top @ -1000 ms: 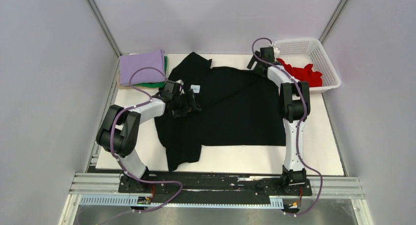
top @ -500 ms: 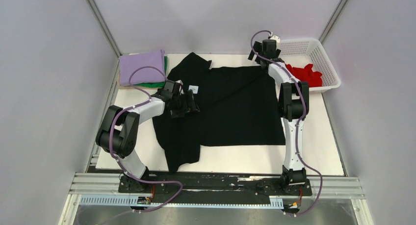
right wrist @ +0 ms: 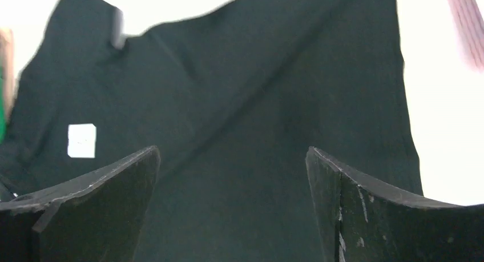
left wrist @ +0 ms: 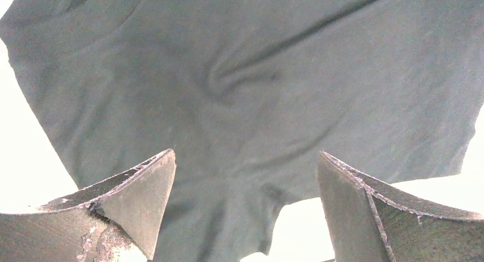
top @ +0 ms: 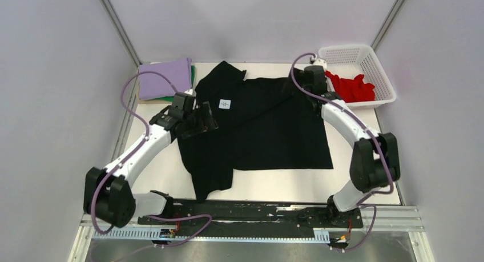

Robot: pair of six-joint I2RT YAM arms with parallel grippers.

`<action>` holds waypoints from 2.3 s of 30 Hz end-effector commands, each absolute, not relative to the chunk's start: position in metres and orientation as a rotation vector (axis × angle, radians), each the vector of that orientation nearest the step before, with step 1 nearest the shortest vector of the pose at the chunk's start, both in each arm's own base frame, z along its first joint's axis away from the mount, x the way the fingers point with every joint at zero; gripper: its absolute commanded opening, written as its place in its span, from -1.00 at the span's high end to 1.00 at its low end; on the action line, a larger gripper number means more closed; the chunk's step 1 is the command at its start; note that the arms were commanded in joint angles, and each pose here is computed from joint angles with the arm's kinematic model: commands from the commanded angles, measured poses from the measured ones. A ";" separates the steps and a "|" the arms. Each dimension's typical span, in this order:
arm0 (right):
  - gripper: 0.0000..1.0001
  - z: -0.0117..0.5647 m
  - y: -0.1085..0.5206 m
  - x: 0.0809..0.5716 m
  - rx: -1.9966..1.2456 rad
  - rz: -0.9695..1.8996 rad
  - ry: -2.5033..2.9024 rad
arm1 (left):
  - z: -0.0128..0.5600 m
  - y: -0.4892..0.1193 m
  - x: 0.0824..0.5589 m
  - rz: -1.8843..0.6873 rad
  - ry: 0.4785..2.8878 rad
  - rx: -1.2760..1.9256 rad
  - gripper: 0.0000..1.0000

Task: Fold and stack the t-shirts
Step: Flatten out the tshirt, then grab the side of the flattened tshirt closest away from the robot with both arms

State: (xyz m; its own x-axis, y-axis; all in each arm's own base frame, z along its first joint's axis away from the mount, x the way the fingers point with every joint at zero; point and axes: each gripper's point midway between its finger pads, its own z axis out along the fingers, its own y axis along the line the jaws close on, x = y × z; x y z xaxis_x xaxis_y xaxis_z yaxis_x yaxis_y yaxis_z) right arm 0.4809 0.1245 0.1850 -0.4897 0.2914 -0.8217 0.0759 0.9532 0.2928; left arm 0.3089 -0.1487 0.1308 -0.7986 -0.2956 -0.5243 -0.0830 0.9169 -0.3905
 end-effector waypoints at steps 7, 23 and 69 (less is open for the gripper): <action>-1.00 0.080 0.083 0.325 0.635 0.230 2.440 | 0.092 -0.115 0.143 -0.368 2.858 -0.383 -1.00; -1.00 0.071 0.055 0.295 0.770 0.203 2.450 | 0.031 -0.134 0.082 -0.314 3.104 -0.303 -0.11; -0.38 0.014 0.010 0.224 1.237 0.102 2.490 | 0.025 -0.136 0.109 -0.036 3.090 -0.172 1.00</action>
